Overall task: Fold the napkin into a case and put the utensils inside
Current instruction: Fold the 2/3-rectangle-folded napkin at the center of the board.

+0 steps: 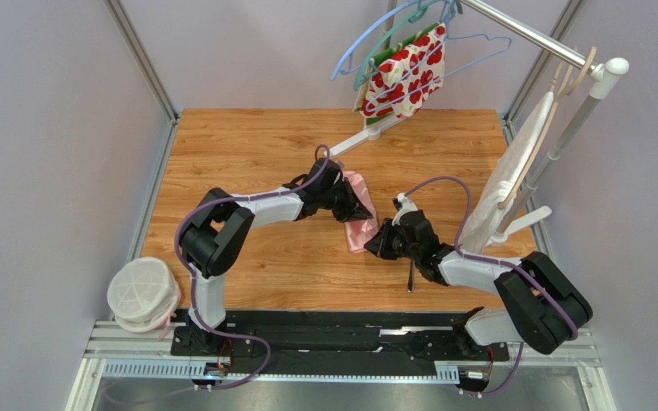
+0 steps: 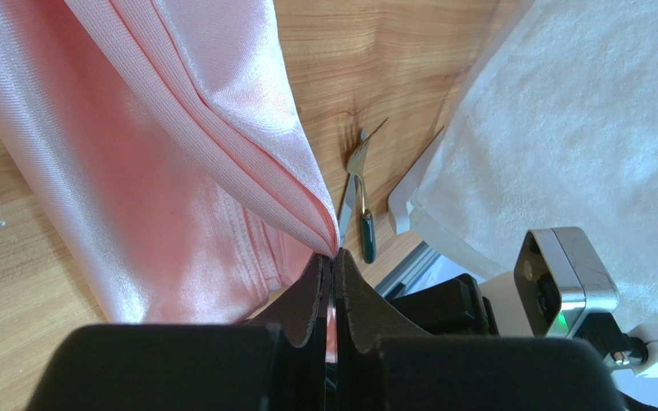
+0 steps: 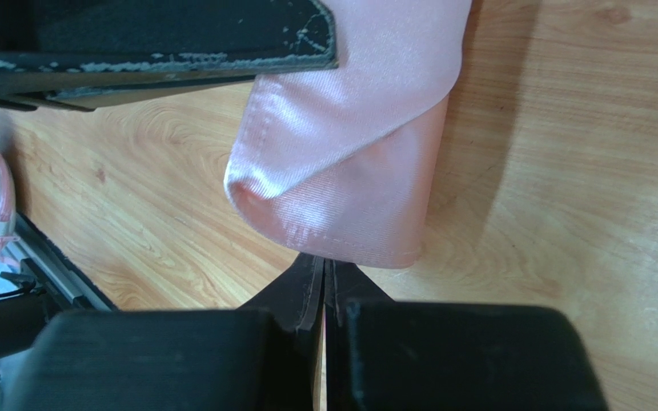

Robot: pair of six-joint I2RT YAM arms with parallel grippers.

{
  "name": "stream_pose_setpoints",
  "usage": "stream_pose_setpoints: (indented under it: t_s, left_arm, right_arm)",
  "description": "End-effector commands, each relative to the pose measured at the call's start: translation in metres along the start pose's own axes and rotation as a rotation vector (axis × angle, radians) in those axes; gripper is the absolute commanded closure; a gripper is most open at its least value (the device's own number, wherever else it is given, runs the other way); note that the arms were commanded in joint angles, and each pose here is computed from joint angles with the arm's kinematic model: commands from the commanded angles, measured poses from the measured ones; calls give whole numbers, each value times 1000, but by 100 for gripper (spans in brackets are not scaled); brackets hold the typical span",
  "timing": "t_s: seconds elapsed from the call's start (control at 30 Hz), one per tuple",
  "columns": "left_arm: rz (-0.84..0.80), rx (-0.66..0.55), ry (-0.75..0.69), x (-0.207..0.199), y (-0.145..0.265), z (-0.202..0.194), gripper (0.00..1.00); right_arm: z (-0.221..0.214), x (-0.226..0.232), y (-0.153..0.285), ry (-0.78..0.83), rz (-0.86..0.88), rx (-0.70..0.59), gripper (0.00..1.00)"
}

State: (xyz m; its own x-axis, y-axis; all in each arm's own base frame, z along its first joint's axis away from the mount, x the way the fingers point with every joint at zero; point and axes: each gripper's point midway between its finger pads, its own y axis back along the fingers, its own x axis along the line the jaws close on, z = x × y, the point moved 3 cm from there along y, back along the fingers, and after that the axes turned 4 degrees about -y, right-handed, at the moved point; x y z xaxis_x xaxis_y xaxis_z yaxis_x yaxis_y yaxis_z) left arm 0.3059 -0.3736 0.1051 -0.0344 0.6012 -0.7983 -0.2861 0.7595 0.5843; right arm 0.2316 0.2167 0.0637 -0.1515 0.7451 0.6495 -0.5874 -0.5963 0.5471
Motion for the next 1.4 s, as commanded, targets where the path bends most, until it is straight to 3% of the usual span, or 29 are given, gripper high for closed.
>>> stream_pose_setpoints:
  t_s: [0.0, 0.5, 0.87, 1.13, 1.37]
  left_arm:
    - [-56, -8, -16, -18, 2, 8, 100]
    - [-46, 8, -19, -17, 0, 7, 100]
    - [-24, 32, -69, -9, 2, 1, 100]
    - [127, 75, -162, 23, 11, -9, 100]
    - [198, 118, -203, 45, 12, -21, 100]
  right_arm:
    - [17, 1, -9, 29, 7, -91, 100]
    - [24, 6, -10, 53, 24, -117, 100]
    - [14, -36, -18, -60, -151, -173, 100]
    - [-7, -67, -8, -179, -263, -193, 100]
    - [-9, -65, -9, -211, -255, -178, 100]
